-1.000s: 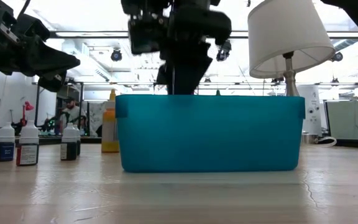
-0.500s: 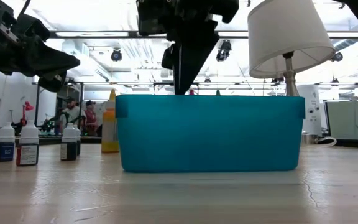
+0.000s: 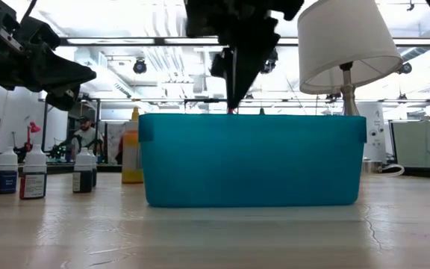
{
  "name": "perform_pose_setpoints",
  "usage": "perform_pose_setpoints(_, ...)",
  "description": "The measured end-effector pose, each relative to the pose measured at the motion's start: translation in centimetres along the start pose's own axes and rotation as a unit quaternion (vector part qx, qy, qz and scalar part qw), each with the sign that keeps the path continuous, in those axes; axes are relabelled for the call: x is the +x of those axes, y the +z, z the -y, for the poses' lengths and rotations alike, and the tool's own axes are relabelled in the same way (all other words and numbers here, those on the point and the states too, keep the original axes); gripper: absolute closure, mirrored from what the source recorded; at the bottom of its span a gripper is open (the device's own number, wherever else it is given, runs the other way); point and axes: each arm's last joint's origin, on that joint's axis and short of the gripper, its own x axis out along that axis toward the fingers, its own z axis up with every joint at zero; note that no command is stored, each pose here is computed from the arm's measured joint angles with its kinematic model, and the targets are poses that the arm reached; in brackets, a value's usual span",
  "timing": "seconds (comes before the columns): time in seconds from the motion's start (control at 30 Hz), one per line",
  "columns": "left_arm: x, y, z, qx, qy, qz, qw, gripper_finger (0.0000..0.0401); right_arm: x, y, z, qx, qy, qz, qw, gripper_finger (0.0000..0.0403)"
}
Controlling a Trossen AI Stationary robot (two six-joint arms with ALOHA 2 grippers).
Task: Pick & Place food coloring
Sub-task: Put the small blue food coloring bottle into the blue bin
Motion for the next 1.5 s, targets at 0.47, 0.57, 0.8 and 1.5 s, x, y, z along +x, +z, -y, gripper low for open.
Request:
perform_pose_setpoints(0.47,0.0,0.0,0.0,0.0,0.0,0.0,1.0,0.0401,-3.4,-7.3,0.1,0.062,0.001,0.043,0.997,0.0259)
perform_pose_setpoints(0.57,0.0,0.0,0.0,0.0,0.0,0.0,1.0,0.0401,-3.9,-9.0,0.0,0.064,0.0,0.043,0.997,0.0254)
perform_pose_setpoints(0.8,0.0,0.0,0.0,0.0,0.0,0.0,1.0,0.0401,-5.7,-12.5,-0.3,0.068,0.002,0.069,0.995,0.0243)
perform_pose_setpoints(1.5,0.0,0.0,0.0,0.0,0.0,0.0,1.0,0.0401,-6.8,-18.5,-2.0,-0.031,0.01,0.051,0.998,0.0176)
